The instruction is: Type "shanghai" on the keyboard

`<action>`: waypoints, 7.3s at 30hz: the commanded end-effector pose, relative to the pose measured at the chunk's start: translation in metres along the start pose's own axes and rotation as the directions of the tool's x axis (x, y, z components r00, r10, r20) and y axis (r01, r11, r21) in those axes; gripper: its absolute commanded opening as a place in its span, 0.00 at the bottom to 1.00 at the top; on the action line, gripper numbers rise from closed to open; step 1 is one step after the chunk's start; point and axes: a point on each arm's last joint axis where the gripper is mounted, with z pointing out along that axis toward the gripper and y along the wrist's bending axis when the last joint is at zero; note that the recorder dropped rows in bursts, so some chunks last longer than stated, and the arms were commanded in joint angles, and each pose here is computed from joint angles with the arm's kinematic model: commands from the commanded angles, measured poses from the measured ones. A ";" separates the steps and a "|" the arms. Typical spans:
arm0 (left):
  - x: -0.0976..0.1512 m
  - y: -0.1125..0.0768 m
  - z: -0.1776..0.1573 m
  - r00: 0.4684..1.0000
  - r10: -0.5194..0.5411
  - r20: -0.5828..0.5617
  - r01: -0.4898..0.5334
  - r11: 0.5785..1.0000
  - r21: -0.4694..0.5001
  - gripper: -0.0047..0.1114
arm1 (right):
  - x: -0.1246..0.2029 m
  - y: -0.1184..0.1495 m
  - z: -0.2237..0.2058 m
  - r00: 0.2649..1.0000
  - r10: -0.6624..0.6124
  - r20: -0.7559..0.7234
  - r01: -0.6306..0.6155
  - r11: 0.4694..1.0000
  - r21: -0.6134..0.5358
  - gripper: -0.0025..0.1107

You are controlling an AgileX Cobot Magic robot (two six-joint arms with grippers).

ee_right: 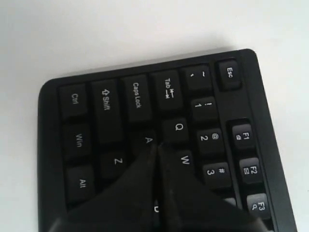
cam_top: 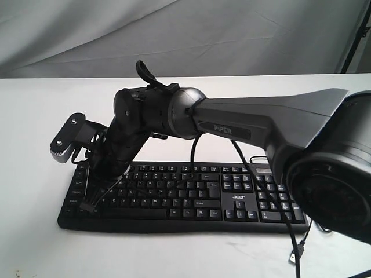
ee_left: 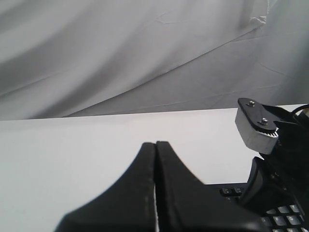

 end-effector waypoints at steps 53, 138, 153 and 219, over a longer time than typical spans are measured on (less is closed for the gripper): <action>0.000 0.000 0.000 1.000 -0.002 0.007 0.002 1.000 0.007 0.04 | 0.073 0.000 -0.036 0.989 0.141 0.041 -0.144 0.985 0.091 0.02; 0.000 0.000 0.000 1.000 -0.002 0.007 0.002 1.000 0.007 0.04 | -0.007 0.003 0.007 1.000 -0.019 0.022 0.020 1.000 -0.018 0.02; 0.000 0.000 0.000 1.000 -0.002 0.007 0.002 1.000 0.007 0.04 | 0.045 0.004 -0.069 0.992 0.130 0.007 -0.130 0.985 0.113 0.02; 0.000 0.000 0.000 1.000 -0.002 0.007 0.002 1.000 0.007 0.04 | 0.056 0.004 -0.022 0.990 0.139 0.032 -0.141 0.988 0.068 0.02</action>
